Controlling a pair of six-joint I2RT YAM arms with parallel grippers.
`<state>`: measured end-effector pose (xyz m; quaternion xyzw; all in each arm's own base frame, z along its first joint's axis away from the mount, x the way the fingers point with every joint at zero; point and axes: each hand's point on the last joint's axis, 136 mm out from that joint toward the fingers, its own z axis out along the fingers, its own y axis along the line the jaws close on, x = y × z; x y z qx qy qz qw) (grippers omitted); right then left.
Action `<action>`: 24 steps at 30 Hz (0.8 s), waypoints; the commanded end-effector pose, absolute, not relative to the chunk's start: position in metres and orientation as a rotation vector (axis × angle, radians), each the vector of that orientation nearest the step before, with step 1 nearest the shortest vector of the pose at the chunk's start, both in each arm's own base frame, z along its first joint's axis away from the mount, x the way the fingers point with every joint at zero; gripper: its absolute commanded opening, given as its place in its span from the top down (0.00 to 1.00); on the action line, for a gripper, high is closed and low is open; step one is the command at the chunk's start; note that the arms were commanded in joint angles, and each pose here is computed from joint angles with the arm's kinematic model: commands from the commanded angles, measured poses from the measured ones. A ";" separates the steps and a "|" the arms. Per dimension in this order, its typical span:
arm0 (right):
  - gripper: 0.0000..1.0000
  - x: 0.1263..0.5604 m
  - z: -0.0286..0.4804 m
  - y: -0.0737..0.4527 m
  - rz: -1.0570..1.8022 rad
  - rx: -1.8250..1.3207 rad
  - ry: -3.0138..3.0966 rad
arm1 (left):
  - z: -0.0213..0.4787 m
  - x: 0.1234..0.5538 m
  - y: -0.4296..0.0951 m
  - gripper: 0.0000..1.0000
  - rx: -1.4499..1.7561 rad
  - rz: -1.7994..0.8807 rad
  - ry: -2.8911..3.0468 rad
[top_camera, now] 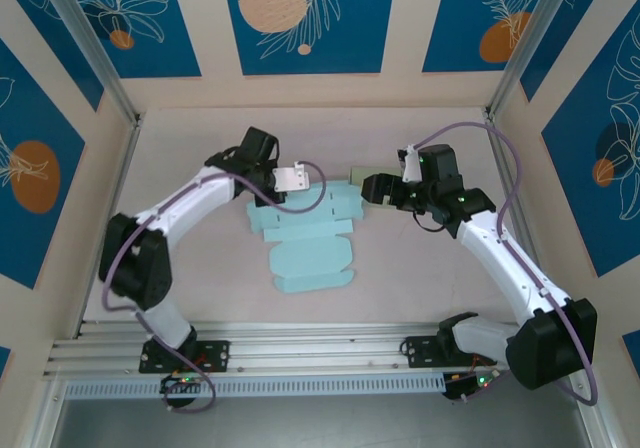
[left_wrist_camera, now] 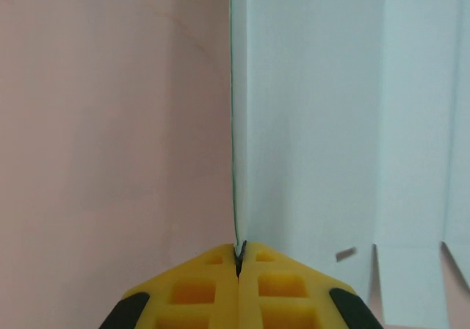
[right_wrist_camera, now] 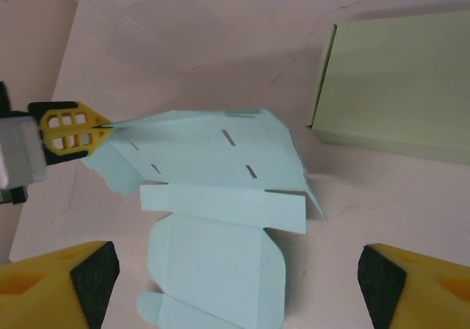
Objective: Fold the paper box
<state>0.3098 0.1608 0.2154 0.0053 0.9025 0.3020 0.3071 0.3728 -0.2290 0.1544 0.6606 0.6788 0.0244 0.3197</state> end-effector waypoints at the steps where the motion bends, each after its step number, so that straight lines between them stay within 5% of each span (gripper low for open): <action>1: 0.16 0.315 0.216 0.169 0.890 0.055 2.369 | 0.213 0.401 -0.244 1.00 1.500 0.269 1.524; 12: 0.27 0.339 0.236 0.195 0.926 0.040 2.349 | 0.185 0.388 -0.242 1.00 1.432 0.571 1.376; 24: 0.37 0.377 0.205 0.237 0.761 -0.045 2.511 | 0.173 0.373 -0.245 1.00 1.467 0.580 1.337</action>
